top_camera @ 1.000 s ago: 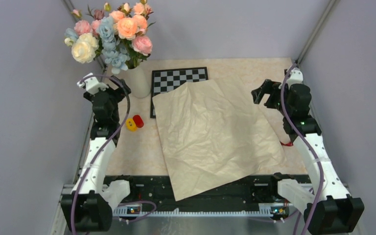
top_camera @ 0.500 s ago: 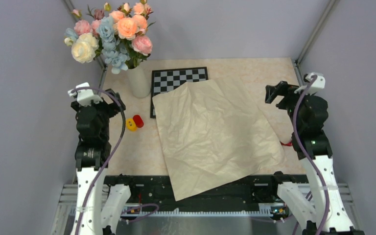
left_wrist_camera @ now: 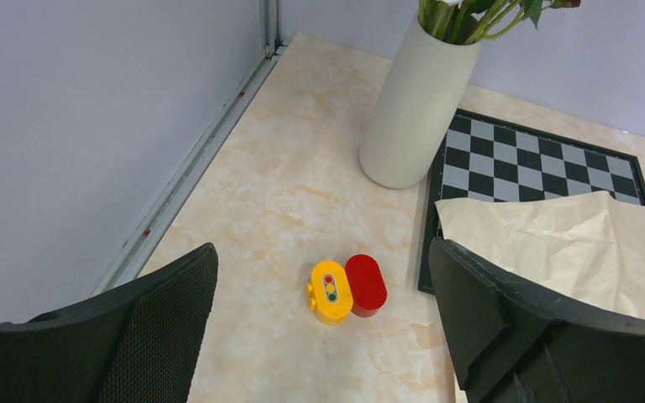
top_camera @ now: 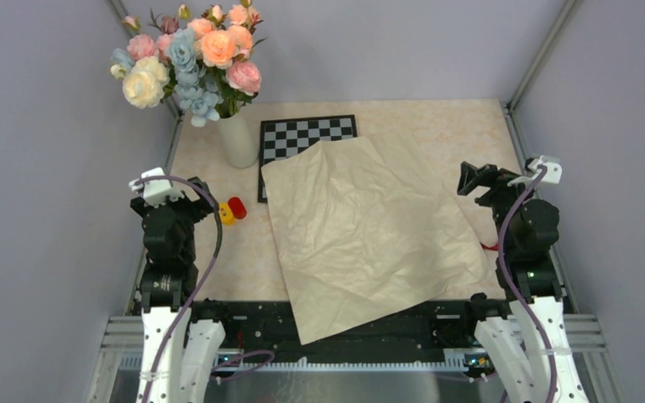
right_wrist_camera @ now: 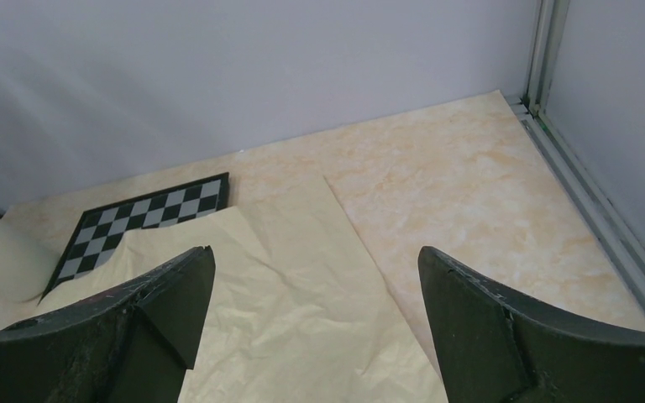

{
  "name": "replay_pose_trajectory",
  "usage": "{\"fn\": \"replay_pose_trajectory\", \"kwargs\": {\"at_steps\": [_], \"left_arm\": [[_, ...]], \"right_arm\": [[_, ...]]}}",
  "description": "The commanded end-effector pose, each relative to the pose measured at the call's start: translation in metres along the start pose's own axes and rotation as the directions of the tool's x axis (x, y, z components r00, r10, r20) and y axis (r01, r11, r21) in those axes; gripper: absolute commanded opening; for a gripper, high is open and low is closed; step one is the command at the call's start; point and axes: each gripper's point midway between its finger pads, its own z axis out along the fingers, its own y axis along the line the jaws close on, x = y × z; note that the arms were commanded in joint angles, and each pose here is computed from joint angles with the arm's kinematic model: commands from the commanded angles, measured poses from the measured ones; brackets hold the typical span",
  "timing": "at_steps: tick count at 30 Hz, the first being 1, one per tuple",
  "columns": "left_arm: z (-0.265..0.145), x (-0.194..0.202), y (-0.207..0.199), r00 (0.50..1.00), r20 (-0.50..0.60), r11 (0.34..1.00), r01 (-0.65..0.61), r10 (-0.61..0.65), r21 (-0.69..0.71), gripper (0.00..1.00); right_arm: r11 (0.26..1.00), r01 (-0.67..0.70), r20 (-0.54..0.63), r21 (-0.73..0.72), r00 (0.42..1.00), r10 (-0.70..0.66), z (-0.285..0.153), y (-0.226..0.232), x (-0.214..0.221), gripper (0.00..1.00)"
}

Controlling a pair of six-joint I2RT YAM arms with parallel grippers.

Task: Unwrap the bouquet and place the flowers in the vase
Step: Reset both arms

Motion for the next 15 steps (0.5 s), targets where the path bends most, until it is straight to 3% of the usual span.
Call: {"fn": "replay_pose_trajectory", "kwargs": {"at_steps": [1, 15], "left_arm": [[-0.001, -0.0194, -0.0027, 0.997, 0.072, 0.999, 0.032, -0.032, 0.009, 0.99], [0.0011, -0.018, -0.0003, 0.997, 0.062, 0.999, 0.035, -0.035, -0.009, 0.99]], "right_arm": [[1.0, -0.005, 0.077, 0.012, 0.997, 0.004, -0.0004, -0.0014, -0.0212, 0.93], [1.0, 0.009, 0.073, 0.009, 0.997, -0.01, 0.0003, -0.0012, -0.0202, 0.93]]}}
